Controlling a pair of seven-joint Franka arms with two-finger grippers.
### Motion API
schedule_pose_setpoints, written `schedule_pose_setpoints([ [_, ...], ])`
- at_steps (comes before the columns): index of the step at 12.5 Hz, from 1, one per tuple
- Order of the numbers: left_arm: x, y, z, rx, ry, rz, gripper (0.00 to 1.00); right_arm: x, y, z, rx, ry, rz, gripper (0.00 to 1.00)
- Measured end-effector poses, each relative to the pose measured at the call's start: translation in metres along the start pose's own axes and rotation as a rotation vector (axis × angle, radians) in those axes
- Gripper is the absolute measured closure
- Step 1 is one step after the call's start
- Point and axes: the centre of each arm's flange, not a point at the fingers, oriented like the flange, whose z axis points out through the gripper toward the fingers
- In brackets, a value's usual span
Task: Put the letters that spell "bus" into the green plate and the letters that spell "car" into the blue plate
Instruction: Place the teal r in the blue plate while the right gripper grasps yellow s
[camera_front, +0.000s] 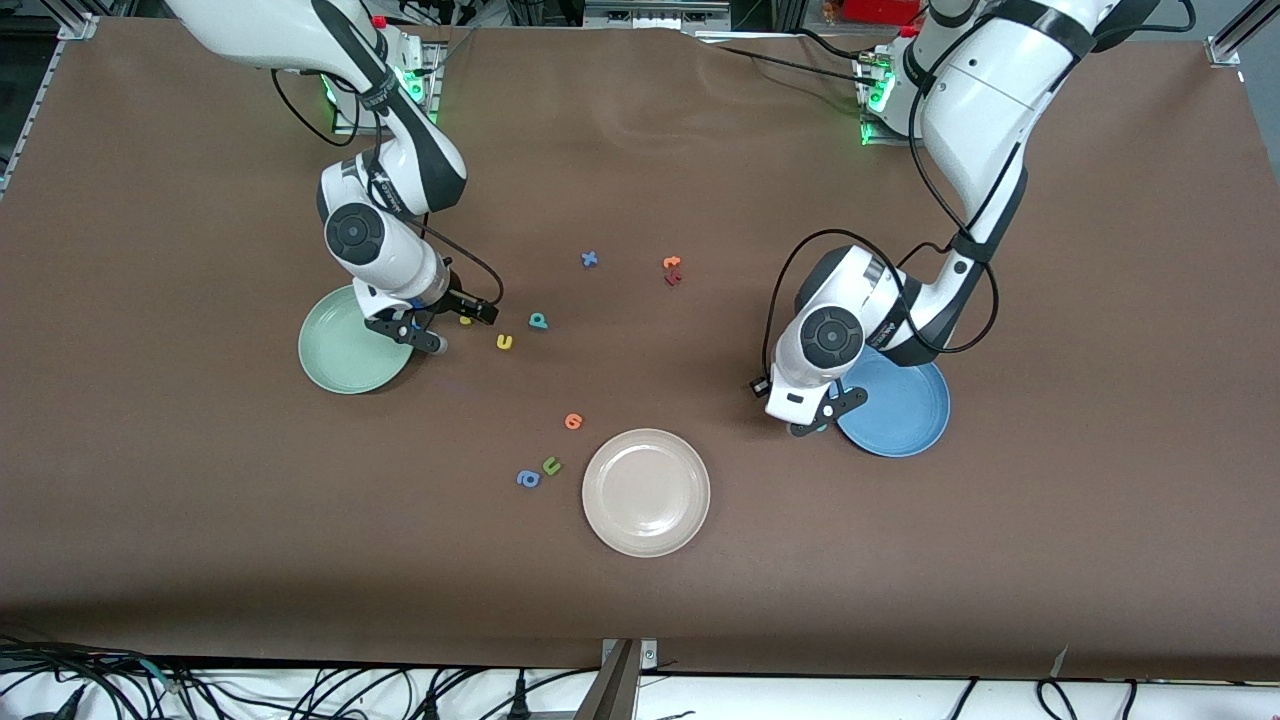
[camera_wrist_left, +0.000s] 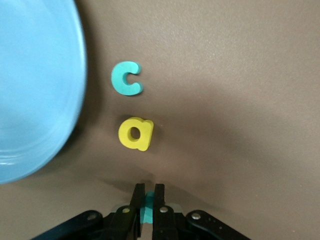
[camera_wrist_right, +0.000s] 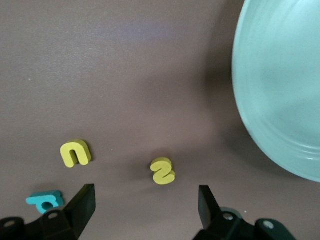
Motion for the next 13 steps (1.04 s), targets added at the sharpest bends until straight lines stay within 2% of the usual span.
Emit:
schedule_pose_setpoints([
  [2,0.003,-0.006,-0.024,0.021,0.003,-0.002,0.9,0.003,0.002,0.008,0.008,0.004,0.008,0.13],
  [4,0.016,-0.022,-0.047,0.04,0.002,0.037,0.9,0.005,0.004,0.017,0.013,0.002,0.013,0.36],
  [5,0.03,-0.035,-0.054,0.042,-0.001,0.065,0.9,0.005,0.004,0.02,0.013,-0.001,0.014,0.36],
  [7,0.061,-0.064,-0.058,0.035,-0.012,0.125,0.9,0.005,0.005,0.023,0.011,-0.004,0.014,0.52],
  [11,0.098,-0.098,-0.052,0.023,-0.029,0.205,0.86,0.007,0.014,0.027,0.0,-0.009,0.028,0.55],
  [13,0.093,-0.091,-0.057,0.016,-0.023,0.223,0.69,0.007,0.014,0.027,0.0,-0.009,0.028,0.58],
])
